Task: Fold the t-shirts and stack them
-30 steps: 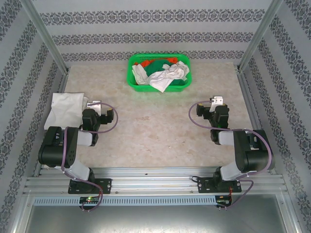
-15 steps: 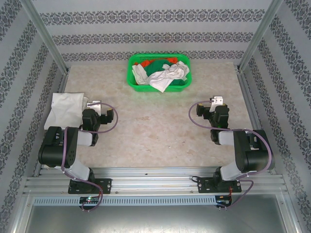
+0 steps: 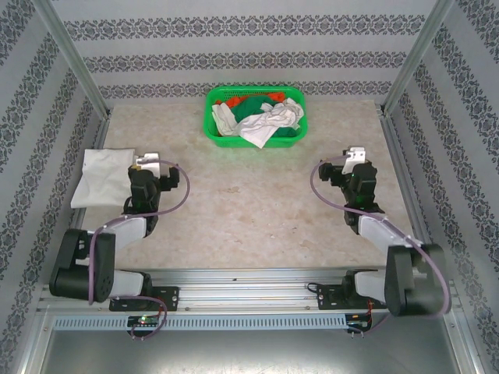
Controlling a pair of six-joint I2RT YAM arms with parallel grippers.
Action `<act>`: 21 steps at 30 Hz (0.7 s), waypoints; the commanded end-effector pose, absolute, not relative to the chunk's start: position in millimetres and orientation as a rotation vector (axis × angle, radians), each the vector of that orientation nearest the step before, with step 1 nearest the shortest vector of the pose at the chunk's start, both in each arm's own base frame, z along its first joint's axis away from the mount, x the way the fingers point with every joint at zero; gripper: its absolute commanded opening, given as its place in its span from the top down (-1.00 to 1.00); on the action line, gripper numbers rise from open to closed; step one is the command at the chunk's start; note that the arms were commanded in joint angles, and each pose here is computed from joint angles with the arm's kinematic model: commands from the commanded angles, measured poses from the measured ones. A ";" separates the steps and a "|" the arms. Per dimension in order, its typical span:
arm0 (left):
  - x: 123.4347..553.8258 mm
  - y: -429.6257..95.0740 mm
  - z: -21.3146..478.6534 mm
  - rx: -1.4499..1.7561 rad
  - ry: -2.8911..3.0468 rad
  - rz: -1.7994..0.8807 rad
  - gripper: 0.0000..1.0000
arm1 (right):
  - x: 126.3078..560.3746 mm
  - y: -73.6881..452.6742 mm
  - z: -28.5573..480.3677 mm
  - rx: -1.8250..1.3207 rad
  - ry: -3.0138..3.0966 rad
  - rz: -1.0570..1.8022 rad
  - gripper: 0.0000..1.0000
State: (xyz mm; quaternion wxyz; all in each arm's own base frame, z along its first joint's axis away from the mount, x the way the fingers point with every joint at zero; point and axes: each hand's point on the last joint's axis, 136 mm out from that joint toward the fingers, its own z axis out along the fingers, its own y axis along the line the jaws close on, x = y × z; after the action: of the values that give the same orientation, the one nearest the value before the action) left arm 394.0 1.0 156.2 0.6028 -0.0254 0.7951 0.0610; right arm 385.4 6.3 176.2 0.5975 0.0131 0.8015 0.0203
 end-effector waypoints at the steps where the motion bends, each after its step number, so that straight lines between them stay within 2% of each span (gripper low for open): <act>1: 398.7 -30.7 175.7 0.070 1.873 0.147 -0.99 | 379.9 23.3 193.7 0.039 1.935 0.157 -0.96; 3: 405.0 -56.9 188.9 0.127 1.853 0.099 -0.99 | 381.6 28.5 208.7 0.099 1.949 0.146 -0.96; 5: 412.3 -90.7 198.8 0.207 1.838 0.022 -0.99 | 382.8 16.8 219.1 0.325 1.988 0.054 -0.97; 11: 426.7 -160.5 218.8 0.307 1.789 -0.226 -0.99 | 417.1 95.1 232.9 0.065 2.119 0.003 -0.96; 14: 450.9 -135.0 214.8 0.044 1.890 -0.220 -0.99 | 437.2 141.9 230.9 -0.033 2.146 -0.005 -0.96; 16: 466.6 -111.7 201.1 -0.111 2.024 -0.118 -0.99 | 445.0 179.9 231.9 -0.133 2.143 0.048 -0.96; 19: 487.3 -97.4 186.8 -0.149 2.159 0.005 -0.99 | 448.1 226.0 237.5 -0.224 2.130 0.082 -0.96; 21: 502.7 -92.7 180.9 -0.195 2.175 -0.003 -0.99 | 448.5 245.3 241.8 -0.244 2.126 0.120 -0.96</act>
State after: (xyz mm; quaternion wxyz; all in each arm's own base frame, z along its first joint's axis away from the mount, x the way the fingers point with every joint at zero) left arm 507.9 -119.8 218.1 0.5385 -0.0230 0.8414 -0.0399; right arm 451.1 229.9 222.1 0.4713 -0.0895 0.8761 0.0485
